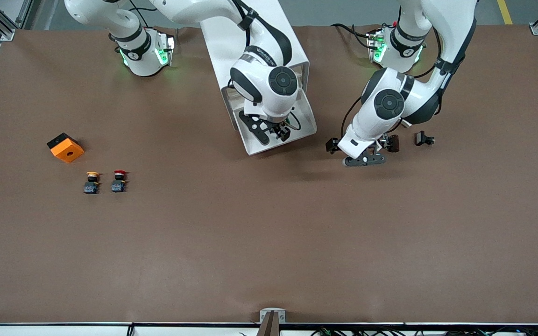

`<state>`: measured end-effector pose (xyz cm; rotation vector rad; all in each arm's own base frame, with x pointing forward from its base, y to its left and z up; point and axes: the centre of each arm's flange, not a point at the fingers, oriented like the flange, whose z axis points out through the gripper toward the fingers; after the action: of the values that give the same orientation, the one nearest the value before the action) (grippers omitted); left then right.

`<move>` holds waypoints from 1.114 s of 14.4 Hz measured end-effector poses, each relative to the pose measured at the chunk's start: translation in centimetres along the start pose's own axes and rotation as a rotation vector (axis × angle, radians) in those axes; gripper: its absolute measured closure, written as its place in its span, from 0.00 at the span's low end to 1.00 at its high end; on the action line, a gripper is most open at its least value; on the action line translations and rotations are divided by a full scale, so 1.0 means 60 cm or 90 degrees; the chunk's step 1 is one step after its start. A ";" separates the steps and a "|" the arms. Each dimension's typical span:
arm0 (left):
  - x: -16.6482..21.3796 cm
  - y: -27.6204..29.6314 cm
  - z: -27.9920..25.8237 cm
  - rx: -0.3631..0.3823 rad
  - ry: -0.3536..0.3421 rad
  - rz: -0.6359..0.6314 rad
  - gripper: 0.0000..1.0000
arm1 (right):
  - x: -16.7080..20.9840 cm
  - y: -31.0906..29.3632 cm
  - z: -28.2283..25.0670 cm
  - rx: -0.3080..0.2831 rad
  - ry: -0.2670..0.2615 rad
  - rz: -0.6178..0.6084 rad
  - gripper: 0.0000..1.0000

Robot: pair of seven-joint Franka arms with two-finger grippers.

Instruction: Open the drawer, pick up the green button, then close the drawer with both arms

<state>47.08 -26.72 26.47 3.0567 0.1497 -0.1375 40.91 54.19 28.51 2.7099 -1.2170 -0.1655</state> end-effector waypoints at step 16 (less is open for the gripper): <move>-0.006 -0.013 0.024 0.012 -0.024 -0.005 0.00 | -0.005 -0.010 0.005 0.019 -0.007 -0.001 0.59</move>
<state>46.50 -26.10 24.99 3.0699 0.1601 -0.1983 41.10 54.79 28.10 2.7384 -1.2298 -0.1636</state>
